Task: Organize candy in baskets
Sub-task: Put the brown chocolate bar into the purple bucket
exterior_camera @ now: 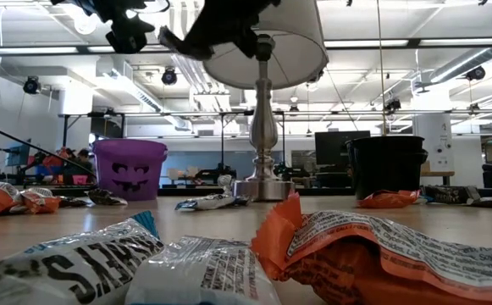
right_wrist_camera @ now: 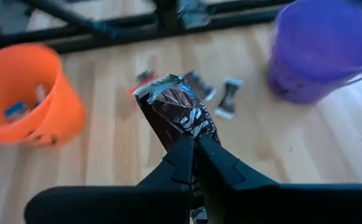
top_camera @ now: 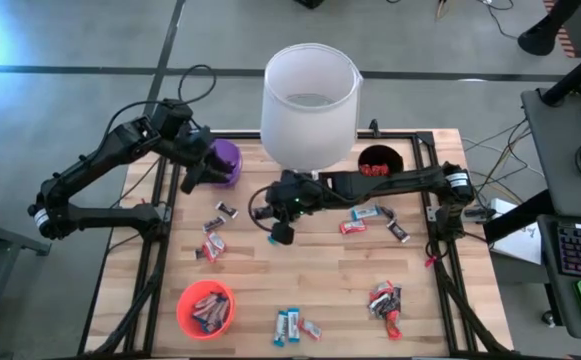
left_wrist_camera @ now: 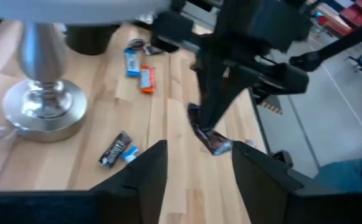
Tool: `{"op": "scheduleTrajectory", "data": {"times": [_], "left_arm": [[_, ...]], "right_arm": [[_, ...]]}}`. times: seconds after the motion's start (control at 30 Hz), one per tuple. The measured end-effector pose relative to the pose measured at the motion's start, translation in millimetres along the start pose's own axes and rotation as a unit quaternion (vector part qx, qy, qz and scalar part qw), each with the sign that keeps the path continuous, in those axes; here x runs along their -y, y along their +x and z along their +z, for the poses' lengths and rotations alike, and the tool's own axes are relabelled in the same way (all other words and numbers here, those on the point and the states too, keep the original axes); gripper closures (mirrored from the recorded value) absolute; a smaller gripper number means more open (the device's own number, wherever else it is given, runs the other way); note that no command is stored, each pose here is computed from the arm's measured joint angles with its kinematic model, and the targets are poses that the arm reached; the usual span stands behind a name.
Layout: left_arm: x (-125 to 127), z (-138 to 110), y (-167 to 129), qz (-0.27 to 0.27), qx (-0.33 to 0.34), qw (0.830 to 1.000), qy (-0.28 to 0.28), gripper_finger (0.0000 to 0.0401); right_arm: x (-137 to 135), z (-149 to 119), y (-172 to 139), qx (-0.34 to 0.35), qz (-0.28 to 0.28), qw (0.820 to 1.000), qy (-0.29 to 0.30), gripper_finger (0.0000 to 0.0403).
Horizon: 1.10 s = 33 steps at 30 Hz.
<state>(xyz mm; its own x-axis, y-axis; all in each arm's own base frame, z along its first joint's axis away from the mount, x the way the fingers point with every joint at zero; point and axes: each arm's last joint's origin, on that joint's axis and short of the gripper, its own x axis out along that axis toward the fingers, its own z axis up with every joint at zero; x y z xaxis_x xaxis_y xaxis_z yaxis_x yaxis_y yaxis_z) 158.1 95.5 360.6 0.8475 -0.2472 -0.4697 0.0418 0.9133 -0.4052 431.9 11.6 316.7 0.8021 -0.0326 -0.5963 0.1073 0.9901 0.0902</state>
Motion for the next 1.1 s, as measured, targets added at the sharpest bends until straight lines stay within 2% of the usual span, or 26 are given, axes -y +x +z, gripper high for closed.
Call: {"op": "scheduleTrajectory", "data": {"times": [0.17,0.37,0.97,1.1], "left_arm": [[4,1,3,-0.028,0.000,1.000,0.010,0.0214],[8,2,6,-0.036,-0.001,0.999,0.019,0.0213],[15,1,12,-0.057,-0.013,0.998,0.032,0.0214],[18,1,14,-0.064,-0.016,0.997,0.036,0.0214]], "right_arm": [[1,20,-12,0.047,-0.044,0.998,0.005,0.0394],[-3,31,-20,0.069,-0.038,0.997,0.010,0.0394],[-35,24,-10,0.068,-0.006,0.997,0.026,0.0394],[-42,23,-12,0.072,-0.018,0.997,0.035,0.0394]]}}
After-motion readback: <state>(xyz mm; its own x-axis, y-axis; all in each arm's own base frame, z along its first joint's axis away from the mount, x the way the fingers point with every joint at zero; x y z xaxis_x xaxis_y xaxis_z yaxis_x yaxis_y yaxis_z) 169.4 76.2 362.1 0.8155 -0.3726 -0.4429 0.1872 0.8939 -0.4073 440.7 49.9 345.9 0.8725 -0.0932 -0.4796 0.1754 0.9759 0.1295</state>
